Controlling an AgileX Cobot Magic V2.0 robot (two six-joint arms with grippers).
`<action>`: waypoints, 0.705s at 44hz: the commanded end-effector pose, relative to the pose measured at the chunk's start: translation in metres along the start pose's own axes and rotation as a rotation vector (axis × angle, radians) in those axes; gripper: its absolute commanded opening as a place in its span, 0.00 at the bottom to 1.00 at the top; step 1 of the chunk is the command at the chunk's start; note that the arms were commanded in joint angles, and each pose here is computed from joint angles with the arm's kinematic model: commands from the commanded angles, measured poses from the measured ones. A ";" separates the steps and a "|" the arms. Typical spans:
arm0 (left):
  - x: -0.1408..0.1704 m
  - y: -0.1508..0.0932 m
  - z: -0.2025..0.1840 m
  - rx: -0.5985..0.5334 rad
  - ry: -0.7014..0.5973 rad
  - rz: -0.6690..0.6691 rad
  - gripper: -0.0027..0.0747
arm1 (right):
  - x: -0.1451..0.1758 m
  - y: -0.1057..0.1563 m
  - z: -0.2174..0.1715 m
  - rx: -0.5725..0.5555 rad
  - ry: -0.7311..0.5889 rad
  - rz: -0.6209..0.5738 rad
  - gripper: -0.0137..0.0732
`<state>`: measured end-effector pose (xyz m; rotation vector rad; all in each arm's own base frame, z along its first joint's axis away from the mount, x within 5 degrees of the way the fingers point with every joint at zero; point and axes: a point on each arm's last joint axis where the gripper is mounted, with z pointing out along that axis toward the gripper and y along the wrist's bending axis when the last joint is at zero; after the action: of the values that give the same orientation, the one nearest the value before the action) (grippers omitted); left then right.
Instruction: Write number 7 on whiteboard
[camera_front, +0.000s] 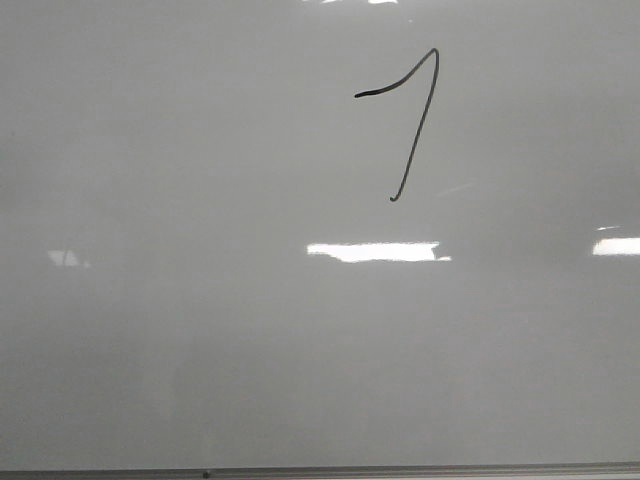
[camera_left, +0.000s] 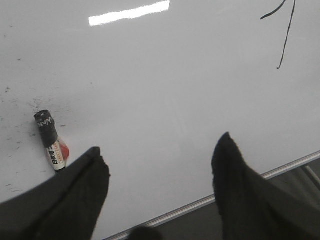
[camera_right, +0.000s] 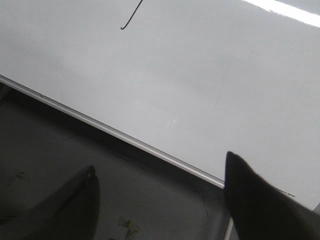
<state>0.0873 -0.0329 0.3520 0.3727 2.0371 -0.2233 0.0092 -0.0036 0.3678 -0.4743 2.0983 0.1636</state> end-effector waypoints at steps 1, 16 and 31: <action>-0.013 -0.001 -0.005 0.011 -0.095 -0.001 0.41 | -0.011 -0.002 -0.004 0.021 -0.069 -0.003 0.62; -0.014 -0.001 -0.005 0.011 -0.103 -0.001 0.01 | -0.011 -0.002 -0.004 0.021 -0.071 -0.003 0.08; -0.013 -0.001 -0.005 0.013 -0.098 -0.003 0.01 | -0.011 -0.002 -0.004 0.021 -0.072 -0.003 0.08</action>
<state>0.0873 -0.0331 0.3522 0.3712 2.0355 -0.2282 0.0091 -0.0037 0.3677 -0.4748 2.1006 0.1631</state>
